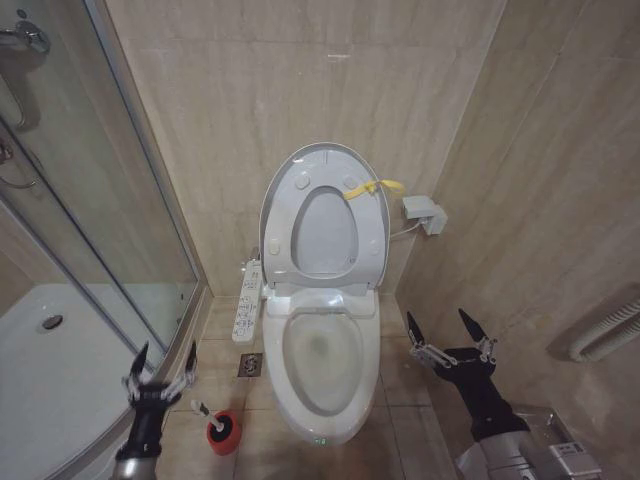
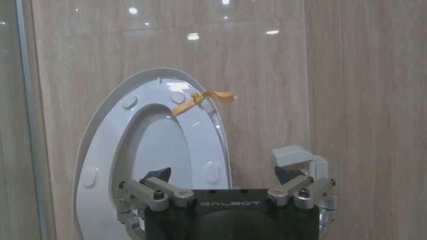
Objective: Open the toilet lid, clean the toilet bowl with a toilet brush, close the toilet lid, and flush.
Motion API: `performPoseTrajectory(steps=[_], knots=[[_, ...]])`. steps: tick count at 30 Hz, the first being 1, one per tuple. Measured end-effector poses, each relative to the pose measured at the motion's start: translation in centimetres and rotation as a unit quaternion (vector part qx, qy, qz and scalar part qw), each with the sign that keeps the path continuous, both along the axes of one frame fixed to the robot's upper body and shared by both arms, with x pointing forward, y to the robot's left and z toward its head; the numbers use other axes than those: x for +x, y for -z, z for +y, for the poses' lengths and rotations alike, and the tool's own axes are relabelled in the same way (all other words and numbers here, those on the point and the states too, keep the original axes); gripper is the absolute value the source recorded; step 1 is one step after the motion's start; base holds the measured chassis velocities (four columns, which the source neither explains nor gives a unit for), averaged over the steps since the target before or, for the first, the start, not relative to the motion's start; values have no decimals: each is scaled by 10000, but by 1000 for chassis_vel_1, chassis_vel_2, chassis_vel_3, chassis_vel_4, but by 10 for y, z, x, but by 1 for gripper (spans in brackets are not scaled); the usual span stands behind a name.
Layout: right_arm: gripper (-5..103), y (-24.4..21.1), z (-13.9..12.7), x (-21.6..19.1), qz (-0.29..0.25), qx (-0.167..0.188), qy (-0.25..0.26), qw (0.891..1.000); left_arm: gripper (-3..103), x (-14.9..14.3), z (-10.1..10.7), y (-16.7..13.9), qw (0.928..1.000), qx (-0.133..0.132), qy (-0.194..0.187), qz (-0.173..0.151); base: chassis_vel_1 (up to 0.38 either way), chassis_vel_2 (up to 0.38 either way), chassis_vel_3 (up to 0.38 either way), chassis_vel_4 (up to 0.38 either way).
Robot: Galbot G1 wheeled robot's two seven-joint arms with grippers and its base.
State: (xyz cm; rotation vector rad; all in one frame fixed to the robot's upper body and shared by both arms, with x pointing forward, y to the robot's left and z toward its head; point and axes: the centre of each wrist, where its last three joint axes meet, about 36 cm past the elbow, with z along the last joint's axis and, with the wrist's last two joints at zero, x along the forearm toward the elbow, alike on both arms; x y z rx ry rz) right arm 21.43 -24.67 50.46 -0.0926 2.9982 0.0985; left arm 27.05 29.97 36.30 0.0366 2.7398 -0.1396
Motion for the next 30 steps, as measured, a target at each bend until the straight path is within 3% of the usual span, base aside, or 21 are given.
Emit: performPoseTrajectory(steps=[4,5,9,16,23,27,30], knots=[[100,0,0,0,0,0,0,10000,100,-8,-28,-70,9987,-304,-265,295,0,0,0,0],[100,0,0,0,0,0,0,10000,100,-8,-28,-70,9987,-304,-265,295,0,0,0,0],[100,0,0,0,0,0,0,10000,100,-32,-43,-124,9954,-242,-436,819,0,0,0,0],[100,0,0,0,0,0,0,10000,100,-45,-47,-150,9927,-52,-400,1136,0,0,0,0],[100,0,0,0,0,0,0,10000,100,-46,-32,-159,9839,433,-182,1724,0,0,0,0],[100,0,0,0,0,0,0,10000,100,-46,-28,-159,9780,446,-148,2032,0,0,0,0],[100,0,0,0,0,0,0,10000,100,-46,-31,-157,9801,441,-65,1933,0,0,0,0]])
